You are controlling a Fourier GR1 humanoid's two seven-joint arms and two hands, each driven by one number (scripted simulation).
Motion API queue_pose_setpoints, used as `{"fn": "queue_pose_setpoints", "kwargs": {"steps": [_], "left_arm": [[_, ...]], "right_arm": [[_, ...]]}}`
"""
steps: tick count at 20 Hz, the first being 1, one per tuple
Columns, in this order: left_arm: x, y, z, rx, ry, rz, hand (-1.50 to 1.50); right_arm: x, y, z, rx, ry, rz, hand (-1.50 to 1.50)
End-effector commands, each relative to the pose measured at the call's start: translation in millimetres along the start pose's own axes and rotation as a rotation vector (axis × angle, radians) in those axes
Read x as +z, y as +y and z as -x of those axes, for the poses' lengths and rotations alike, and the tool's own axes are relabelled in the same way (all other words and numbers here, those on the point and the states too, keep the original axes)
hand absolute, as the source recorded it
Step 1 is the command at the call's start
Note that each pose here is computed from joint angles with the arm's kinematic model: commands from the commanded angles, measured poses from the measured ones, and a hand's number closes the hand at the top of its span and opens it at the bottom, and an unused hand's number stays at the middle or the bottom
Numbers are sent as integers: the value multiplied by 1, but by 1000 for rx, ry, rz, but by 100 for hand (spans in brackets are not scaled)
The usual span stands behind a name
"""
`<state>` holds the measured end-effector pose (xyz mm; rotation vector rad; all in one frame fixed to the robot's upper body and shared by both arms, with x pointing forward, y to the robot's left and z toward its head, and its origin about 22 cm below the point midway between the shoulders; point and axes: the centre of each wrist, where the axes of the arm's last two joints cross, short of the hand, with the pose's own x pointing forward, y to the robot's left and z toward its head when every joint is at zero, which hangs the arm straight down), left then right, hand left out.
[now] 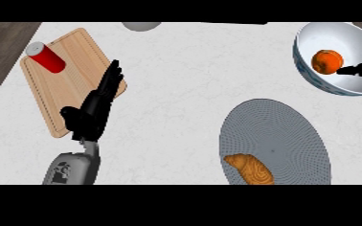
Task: Pick the squash from the placemat and place it in the bowl
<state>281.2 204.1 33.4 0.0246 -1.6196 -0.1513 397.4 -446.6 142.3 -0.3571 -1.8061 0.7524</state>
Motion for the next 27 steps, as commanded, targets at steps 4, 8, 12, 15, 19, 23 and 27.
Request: {"fn": "queue_pose_setpoints", "kwargs": {"steps": [4, 8, 12, 15, 19, 23, 27], "left_arm": [[3, 7, -10, -5, 4, -17, 0], [4, 0, -11, 12, 3, -14, 0], [3, -1, -8, -11, -1, -5, 0], [8, -9, -4, 12, 2, 1, 0], [4, -2, 1, 17, -2, -12, 0], [2, -2, -8, 23, 2, -18, 0], [4, 9, 8, -7, 0, -31, 0]], "right_arm": [[10, -44, -13, -210, -53, 116, -150], [22, -47, -6, -281, 15, 95, -150], [48, -69, -3, -377, 32, 108, -150], [67, -86, -4, -406, 8, 108, -150], [77, -68, 13, -456, 1, 67, -150], [87, -85, 5, -452, -4, 22, -150], [100, -75, 17, -447, -3, 16, -150]]}}
